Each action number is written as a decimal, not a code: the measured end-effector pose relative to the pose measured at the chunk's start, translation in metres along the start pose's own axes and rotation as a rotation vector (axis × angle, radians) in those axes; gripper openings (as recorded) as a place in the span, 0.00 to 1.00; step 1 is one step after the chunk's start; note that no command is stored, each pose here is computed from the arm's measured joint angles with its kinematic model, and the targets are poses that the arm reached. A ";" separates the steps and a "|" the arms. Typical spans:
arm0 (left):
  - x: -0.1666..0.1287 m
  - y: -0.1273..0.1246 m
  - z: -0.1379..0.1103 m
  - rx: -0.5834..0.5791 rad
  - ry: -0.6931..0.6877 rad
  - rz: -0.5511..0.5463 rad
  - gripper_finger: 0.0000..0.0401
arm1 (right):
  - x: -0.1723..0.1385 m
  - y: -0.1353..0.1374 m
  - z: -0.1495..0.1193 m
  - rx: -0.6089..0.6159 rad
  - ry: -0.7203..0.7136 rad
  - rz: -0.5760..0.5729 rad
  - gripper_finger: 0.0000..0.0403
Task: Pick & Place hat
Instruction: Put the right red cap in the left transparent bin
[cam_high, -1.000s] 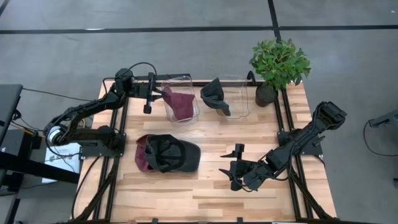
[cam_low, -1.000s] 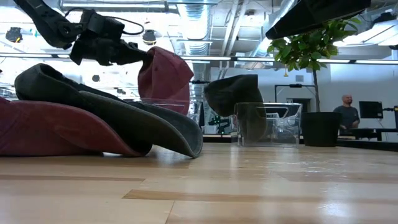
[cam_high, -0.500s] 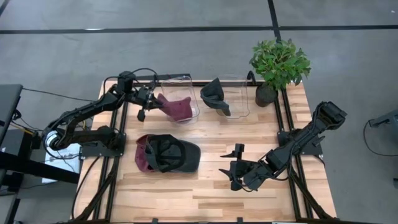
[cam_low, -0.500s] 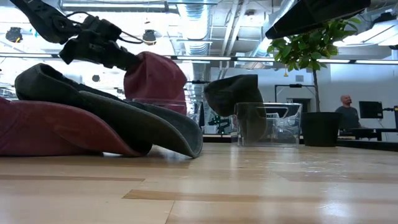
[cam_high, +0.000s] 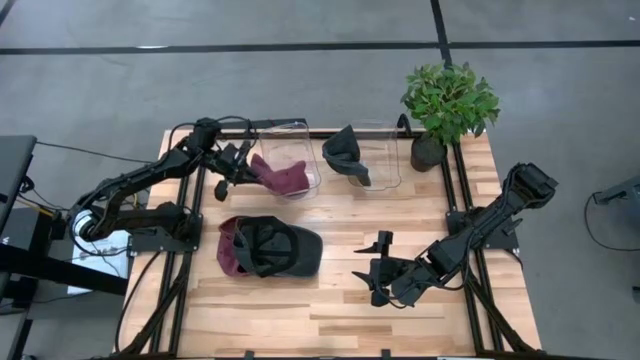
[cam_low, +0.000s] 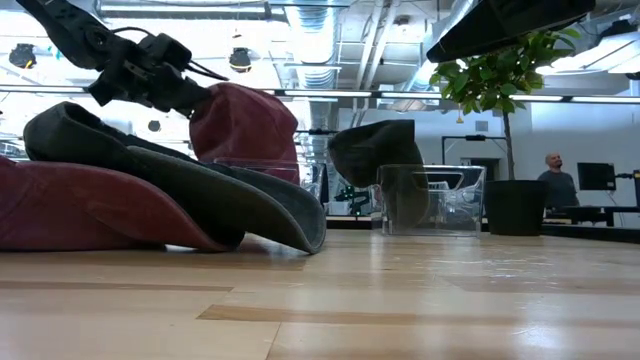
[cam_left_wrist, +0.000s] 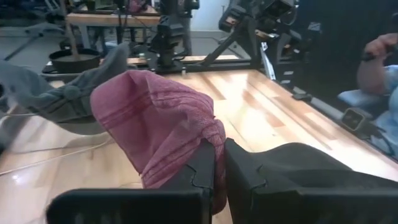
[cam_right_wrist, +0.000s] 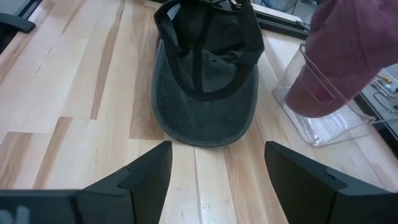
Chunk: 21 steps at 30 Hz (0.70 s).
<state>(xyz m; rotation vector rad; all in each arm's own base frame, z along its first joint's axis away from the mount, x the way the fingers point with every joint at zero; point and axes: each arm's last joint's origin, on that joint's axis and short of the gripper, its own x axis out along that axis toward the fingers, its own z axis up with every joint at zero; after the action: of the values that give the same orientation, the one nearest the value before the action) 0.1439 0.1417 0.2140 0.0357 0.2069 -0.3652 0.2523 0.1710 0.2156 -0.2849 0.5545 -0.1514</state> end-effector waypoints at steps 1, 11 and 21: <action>0.001 -0.001 0.000 -0.004 0.002 -0.006 0.04 | 0.000 0.000 0.000 0.000 0.000 0.000 0.62; 0.014 -0.005 0.001 0.016 0.049 -0.008 0.04 | 0.012 -0.013 0.010 0.095 -0.054 -0.039 0.62; 0.016 -0.006 0.001 0.020 0.055 -0.009 0.04 | 0.043 -0.058 0.034 -0.007 -0.176 -0.051 0.62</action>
<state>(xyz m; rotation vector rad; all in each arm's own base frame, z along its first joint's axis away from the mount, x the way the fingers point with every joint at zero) 0.1564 0.1305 0.2121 0.0642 0.2583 -0.3755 0.3030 0.1137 0.2395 -0.3165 0.3737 -0.1719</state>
